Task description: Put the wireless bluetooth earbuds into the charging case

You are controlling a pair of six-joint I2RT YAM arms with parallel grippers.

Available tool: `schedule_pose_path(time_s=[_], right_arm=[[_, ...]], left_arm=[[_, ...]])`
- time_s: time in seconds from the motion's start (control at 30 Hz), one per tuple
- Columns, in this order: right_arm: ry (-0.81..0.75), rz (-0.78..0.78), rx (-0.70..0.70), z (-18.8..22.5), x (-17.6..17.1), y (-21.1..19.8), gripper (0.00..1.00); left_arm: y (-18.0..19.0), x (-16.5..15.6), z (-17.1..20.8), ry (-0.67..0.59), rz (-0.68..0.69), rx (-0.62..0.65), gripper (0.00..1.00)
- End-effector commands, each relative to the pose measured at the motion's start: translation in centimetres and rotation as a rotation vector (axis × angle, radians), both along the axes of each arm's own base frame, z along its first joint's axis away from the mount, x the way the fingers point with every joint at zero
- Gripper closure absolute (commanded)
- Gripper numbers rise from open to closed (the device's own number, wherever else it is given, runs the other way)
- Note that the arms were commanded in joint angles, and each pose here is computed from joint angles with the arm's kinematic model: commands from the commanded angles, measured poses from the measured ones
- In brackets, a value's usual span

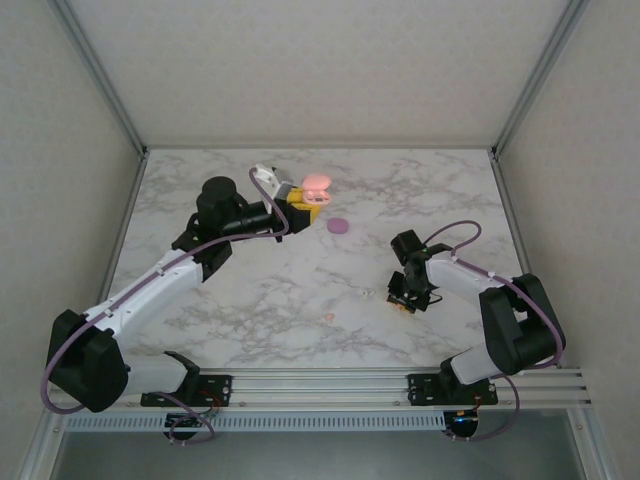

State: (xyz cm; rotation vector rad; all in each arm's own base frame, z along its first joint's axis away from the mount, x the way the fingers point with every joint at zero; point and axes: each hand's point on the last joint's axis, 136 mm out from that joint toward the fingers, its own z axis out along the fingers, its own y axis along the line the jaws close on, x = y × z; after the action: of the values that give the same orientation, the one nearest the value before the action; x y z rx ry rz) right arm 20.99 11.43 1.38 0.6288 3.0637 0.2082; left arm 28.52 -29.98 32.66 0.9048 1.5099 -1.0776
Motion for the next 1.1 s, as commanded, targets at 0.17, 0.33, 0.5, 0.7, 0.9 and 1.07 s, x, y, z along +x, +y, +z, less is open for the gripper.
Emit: schedule_pose_path(time_s=[0.17,0.33,0.5,0.7,0.9,1.07], right_arm=[[-0.035,0.019,-0.028,0.5,0.7,-0.2,0.81],[-0.061,0.075,0.007,1.2,1.1,0.7,0.82],[-0.194,0.153,0.12,4.3,2.7,3.0,0.82],[-0.459,0.267,0.397,13.0,4.8,7.5,0.81],[-0.679,0.395,0.698,23.8,5.0,11.5,0.8],[-0.728,0.514,0.908,30.4,3.7,13.9,0.81]], left_arm=[[-0.3,-0.6,2.1,-0.038,-0.027,-0.03,0.75],[-0.2,-0.6,2.1,-0.041,-0.021,-0.031,0.75],[-0.2,-0.5,2.1,-0.043,-0.015,-0.03,0.75],[-0.1,-0.3,1.9,-0.045,-0.008,-0.023,0.75],[-0.4,-0.4,1.7,-0.037,-0.022,-0.023,0.75],[-0.5,-0.3,1.5,-0.031,-0.027,-0.02,0.75]])
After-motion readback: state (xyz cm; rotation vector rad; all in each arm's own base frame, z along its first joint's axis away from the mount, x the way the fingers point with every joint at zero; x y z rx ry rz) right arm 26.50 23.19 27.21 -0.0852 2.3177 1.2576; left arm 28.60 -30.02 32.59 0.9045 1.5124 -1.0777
